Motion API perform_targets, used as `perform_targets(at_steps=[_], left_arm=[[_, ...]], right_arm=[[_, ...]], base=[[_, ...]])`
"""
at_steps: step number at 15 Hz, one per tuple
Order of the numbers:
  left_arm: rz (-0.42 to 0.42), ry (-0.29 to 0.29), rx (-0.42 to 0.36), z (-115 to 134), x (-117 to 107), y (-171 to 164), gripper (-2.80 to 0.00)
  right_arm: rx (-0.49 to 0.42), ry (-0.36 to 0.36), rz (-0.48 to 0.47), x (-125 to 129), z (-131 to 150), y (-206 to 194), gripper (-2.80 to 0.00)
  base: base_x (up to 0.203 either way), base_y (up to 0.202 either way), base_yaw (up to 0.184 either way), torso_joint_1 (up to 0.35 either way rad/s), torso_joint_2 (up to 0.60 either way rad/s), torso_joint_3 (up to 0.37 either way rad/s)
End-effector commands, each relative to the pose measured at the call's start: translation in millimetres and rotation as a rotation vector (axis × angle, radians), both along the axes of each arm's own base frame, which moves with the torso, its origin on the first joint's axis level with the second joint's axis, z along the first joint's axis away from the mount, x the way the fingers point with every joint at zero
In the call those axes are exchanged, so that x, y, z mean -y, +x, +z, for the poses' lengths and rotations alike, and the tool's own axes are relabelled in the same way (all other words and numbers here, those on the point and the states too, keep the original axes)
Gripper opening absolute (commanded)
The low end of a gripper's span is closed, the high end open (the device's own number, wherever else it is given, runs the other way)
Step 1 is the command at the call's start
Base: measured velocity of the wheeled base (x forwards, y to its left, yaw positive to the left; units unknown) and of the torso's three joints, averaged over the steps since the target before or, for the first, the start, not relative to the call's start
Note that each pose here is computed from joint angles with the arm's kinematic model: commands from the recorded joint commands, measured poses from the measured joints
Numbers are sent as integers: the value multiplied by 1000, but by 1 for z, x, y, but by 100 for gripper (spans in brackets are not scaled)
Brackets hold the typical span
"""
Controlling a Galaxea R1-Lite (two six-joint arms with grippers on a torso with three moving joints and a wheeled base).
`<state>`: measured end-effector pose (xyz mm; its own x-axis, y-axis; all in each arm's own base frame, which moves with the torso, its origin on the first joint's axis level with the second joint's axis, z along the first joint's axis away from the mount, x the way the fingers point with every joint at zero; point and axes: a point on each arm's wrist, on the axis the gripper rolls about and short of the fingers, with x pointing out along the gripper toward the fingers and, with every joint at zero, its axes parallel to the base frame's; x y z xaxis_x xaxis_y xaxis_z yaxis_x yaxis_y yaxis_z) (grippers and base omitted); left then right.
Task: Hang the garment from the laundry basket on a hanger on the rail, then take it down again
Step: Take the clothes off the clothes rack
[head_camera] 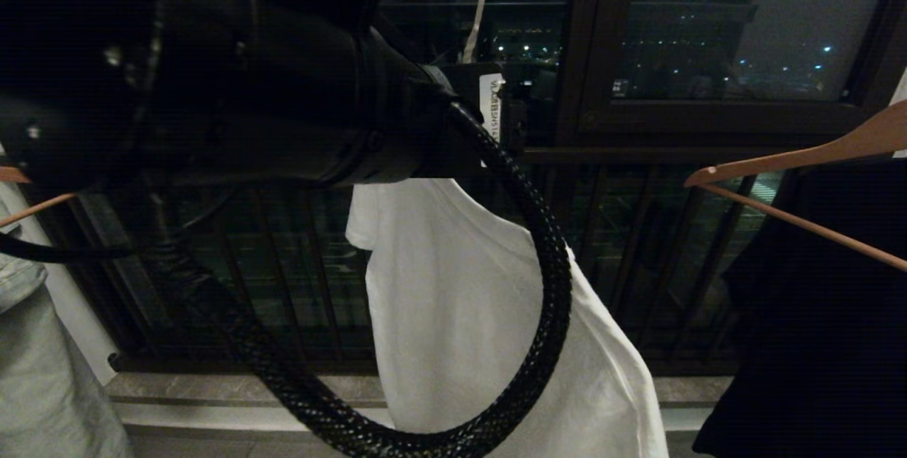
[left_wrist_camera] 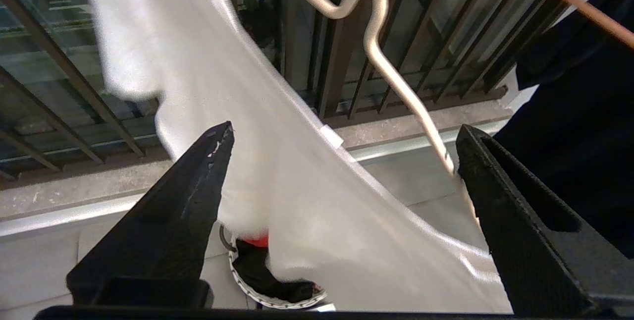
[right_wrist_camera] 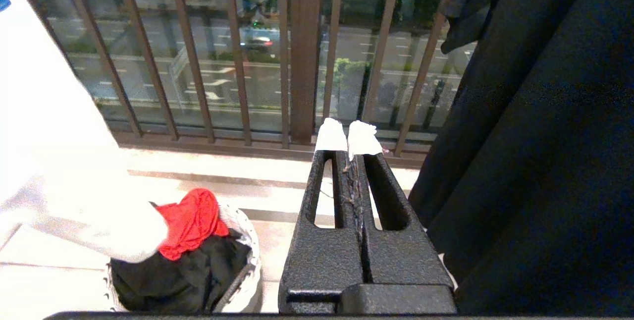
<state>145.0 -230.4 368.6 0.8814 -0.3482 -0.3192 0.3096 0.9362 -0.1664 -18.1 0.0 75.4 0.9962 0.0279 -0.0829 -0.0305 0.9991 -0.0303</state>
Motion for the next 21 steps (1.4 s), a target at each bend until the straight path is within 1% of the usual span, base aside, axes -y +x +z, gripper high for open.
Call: perform_targets(at_steps=[1, 8, 12, 14, 16, 17, 20, 21], left_arm=[[9, -17, 9, 5, -14, -7, 0], [19, -24, 18, 8, -20, -9, 0], [57, 6, 11, 2, -28, -6, 0], [69, 4, 14, 3, -30, -4, 0], [76, 4, 22, 5, -32, -2, 0], [78, 18, 33, 6, -33, 0, 0], [73, -12, 77, 10, -27, 7, 0], [81, 7, 86, 7, -23, 14, 0]], right_arm=[[-3, -1, 1, 0, 0, 0, -280], [-1, -1, 1, 0, 0, 0, -280], [-2, -1, 1, 0, 0, 0, -280], [-1, -1, 1, 0, 0, 0, -280], [-2, -1, 1, 0, 0, 0, -280], [-1, -1, 1, 0, 0, 0, -280], [-2, -1, 1, 0, 0, 0, -280], [-6, -2, 1, 0, 0, 0, -280]], base=[[0, 0, 0, 0, 0, 0], [0, 0, 0, 0, 0, 0], [0, 0, 0, 0, 0, 0], [0, 0, 0, 0, 0, 0], [0, 0, 0, 0, 0, 0], [0, 0, 0, 0, 0, 0], [0, 0, 0, 0, 0, 0], [0, 0, 0, 0, 0, 0]])
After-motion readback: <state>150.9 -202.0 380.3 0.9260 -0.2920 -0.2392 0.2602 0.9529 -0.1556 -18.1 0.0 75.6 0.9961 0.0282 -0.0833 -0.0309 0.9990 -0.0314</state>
